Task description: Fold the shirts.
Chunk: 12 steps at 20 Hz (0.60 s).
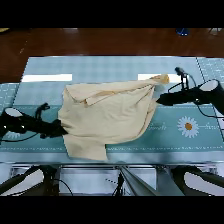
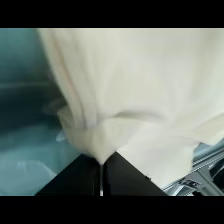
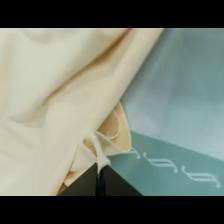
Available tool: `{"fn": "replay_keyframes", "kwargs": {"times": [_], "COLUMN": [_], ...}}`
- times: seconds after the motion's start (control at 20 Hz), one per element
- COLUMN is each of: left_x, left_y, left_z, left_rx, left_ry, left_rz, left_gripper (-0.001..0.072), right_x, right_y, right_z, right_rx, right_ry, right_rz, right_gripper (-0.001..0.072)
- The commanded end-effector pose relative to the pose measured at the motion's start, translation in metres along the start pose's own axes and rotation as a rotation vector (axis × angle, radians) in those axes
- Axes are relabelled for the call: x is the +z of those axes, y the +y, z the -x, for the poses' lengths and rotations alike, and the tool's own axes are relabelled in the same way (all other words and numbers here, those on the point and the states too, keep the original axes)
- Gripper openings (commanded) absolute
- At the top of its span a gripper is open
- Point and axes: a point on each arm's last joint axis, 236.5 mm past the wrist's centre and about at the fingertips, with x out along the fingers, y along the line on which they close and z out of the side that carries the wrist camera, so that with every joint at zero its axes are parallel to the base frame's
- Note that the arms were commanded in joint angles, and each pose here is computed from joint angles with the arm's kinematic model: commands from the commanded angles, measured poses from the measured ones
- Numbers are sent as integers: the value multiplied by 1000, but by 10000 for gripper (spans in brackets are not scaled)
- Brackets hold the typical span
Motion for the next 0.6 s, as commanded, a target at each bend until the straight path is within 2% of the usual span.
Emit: {"fn": "replay_keyframes", "kwargs": {"times": [0.0,0.1,0.2,0.3,0.4,0.55], "left_x": [30,52,42,-7,-88,-184], "left_y": [-63,-140,-226,-305,-367,-405], "left_z": [69,158,262,371,459,513], "left_rx": [-49,-75,-95,-95,-110,-108], "left_ry": [-146,-419,-750,-1122,-1460,-1709], "left_rz": [-186,-398,-607,-789,-962,-1092], "left_gripper": [25,25,25,25,25,25], "right_x": [61,102,134,148,142,108], "right_y": [37,70,108,146,183,235], "right_z": [71,138,222,315,405,518], "right_rx": [-27,-58,-105,-167,-224,-286], "right_ry": [-222,-413,-631,-859,-1066,-1322], "right_rz": [140,210,265,311,354,408], "right_gripper": [21,21,21,20,20,20]}}
